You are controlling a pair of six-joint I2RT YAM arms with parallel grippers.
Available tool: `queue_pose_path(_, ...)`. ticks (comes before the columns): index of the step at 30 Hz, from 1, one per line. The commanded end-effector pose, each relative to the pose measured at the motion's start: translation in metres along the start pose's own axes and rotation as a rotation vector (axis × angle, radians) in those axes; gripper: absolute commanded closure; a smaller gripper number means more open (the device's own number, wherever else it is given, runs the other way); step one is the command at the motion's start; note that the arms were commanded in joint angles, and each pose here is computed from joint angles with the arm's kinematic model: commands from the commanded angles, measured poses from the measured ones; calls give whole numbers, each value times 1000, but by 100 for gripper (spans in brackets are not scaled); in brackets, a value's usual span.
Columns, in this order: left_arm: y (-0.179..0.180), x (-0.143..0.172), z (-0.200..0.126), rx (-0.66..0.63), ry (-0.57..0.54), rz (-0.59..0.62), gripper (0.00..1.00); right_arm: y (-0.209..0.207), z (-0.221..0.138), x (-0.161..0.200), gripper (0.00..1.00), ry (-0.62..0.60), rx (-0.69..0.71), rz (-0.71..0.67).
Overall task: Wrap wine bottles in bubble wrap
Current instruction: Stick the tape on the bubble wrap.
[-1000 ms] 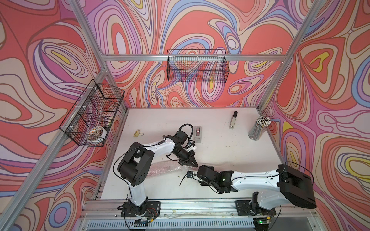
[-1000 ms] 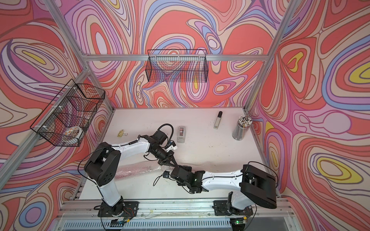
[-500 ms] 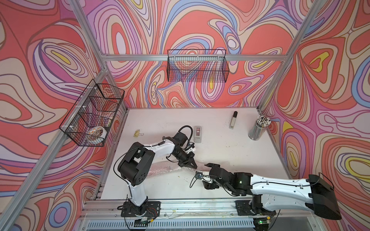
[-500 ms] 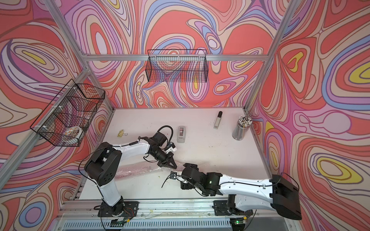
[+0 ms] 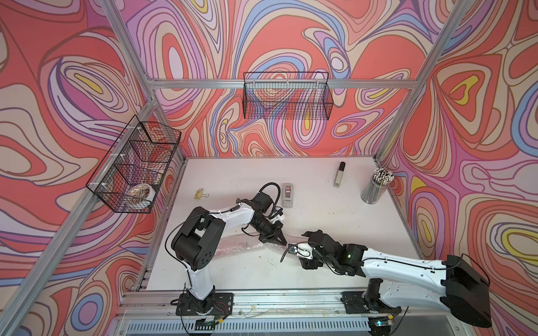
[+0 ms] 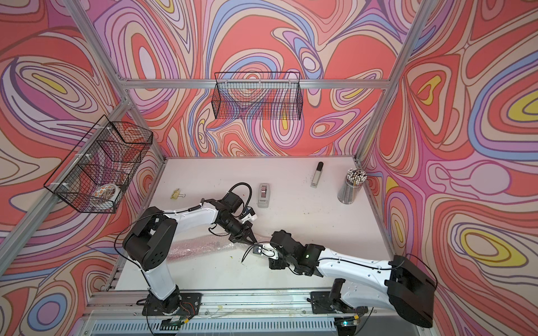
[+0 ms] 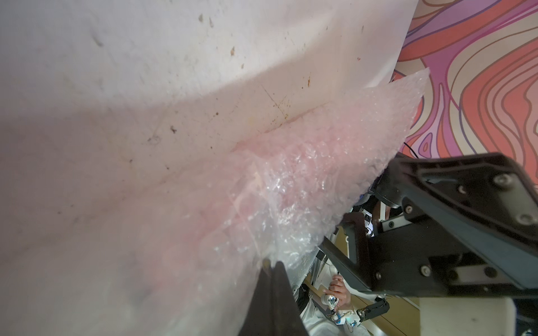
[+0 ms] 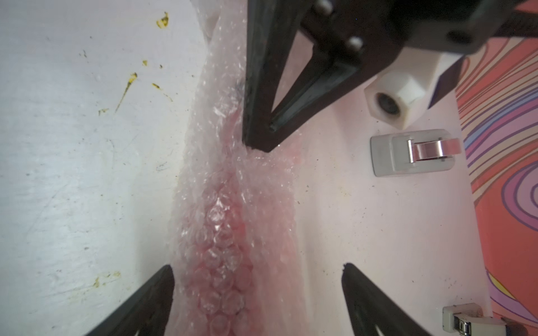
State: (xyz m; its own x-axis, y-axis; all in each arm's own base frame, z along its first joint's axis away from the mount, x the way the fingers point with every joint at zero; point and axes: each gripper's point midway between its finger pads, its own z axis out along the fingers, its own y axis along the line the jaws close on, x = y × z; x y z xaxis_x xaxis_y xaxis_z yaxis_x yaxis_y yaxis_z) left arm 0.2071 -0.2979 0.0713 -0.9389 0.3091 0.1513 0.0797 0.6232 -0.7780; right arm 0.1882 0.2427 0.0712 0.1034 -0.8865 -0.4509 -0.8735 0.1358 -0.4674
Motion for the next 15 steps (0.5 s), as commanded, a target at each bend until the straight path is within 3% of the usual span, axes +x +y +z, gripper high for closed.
queue_pose_path(1,5,4,2,-23,13,-2,100,16,6,1,10,4,-102,-41)
queue_pose_path(7,3,3,0,-25,11,4,100,24,6,17,20,93,-150,-38)
queue_pose_path(11,-2,1,-3,-24,5,13,100,12,9,30,35,170,-76,-64)
queue_pose_path(15,-8,-1,-7,-17,-7,19,100,2,14,25,45,162,-29,-73)
